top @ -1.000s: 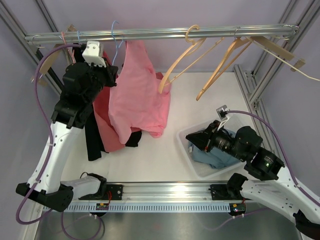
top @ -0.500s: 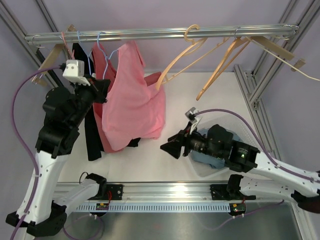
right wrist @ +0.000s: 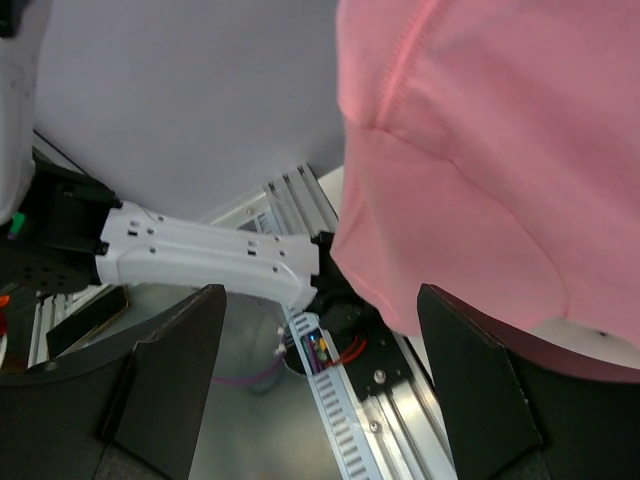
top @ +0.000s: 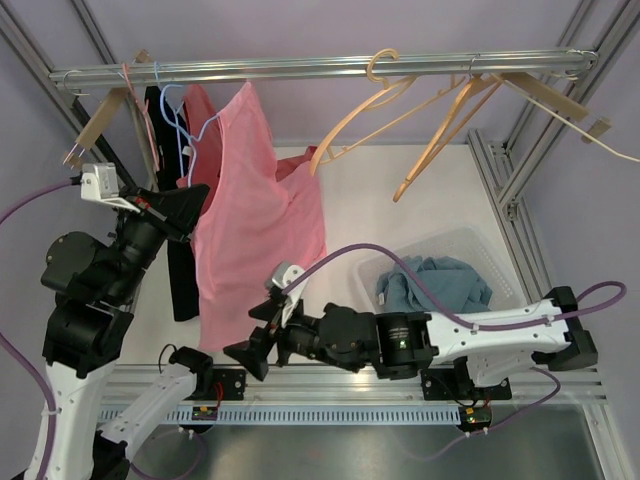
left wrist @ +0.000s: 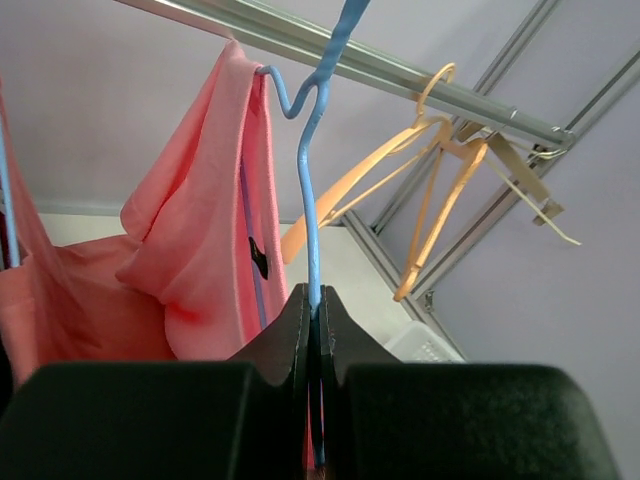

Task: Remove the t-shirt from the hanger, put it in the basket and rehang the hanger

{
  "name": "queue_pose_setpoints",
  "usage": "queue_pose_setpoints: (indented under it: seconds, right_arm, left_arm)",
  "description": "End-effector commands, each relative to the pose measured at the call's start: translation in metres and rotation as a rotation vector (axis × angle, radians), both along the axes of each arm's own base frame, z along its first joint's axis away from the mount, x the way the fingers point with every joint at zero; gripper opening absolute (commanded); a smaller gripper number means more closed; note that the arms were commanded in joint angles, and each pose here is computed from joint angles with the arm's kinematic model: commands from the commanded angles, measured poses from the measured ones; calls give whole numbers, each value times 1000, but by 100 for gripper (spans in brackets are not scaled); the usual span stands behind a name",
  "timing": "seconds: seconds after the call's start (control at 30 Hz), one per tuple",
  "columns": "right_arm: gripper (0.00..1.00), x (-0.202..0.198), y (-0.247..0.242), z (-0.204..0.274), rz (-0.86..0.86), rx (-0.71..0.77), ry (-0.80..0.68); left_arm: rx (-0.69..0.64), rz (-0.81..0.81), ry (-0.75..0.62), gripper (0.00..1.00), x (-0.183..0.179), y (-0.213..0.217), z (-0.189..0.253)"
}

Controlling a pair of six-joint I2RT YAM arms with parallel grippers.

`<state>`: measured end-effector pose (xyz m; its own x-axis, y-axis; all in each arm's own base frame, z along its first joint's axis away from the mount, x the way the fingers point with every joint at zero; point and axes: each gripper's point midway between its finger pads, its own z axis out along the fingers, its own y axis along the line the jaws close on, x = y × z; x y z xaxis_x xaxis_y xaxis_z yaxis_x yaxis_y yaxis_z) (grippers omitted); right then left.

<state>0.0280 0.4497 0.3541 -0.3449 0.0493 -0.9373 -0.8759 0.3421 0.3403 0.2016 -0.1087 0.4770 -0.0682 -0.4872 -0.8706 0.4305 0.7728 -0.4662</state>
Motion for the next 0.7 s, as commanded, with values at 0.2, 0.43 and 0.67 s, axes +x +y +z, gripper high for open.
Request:
queue_pose_setpoints:
  seconds: [0.2, 0.43, 0.67]
  right_arm:
    - [79, 14, 43, 36, -163, 66, -70]
    - [38, 28, 47, 37, -253, 56, -110]
    - [0, -23, 40, 50, -119, 70, -143]
  left_arm:
    - [-162, -96, -142, 0, -47, 0, 57]
    - [-198, -128, -173, 0, -64, 2, 71]
    - [-207, -131, -212, 0, -78, 7, 78]
